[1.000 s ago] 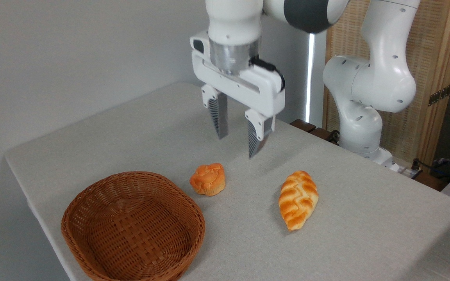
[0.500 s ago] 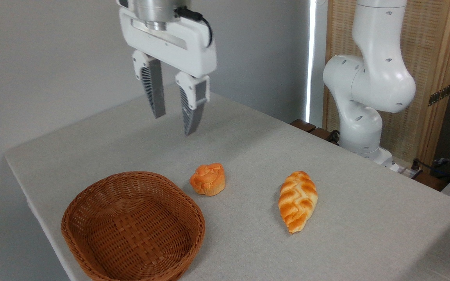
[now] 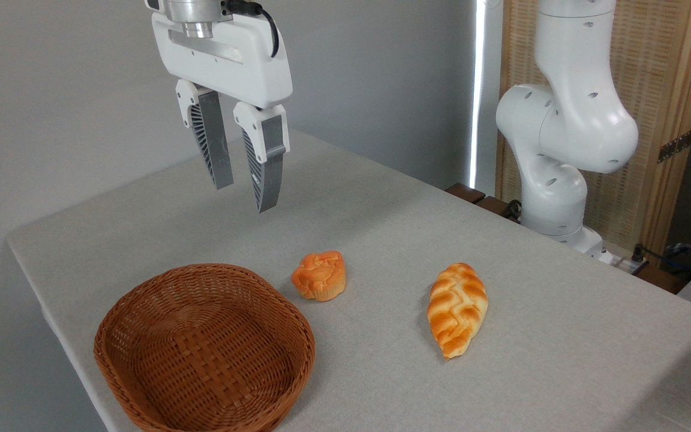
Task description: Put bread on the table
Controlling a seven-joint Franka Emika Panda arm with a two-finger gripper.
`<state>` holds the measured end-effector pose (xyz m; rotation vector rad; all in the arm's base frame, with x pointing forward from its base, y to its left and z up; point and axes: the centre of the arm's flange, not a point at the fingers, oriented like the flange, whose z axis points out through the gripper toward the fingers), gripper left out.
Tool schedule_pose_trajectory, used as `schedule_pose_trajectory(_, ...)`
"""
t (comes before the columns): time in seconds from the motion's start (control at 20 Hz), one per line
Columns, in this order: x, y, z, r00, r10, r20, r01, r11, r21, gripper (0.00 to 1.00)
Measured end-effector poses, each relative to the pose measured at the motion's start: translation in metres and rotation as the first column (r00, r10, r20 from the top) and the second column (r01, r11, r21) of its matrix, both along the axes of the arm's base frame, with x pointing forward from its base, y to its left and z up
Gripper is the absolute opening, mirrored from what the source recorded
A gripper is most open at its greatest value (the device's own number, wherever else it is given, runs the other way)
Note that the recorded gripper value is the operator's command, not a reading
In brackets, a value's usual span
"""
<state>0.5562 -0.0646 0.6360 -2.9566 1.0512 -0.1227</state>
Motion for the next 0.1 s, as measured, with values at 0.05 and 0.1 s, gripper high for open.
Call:
schedule_pose_trajectory(0.05, 0.0001, 0.0004, -0.0002, 1.0, 0.013, -0.001, -0.013, 1.0, -0.001, 1.0)
schedule_pose_trajectory(0.1, 0.0003, 0.0006, -0.0005, 1.0, 0.022, -0.002, -0.022, 1.0, -0.001, 1.0)
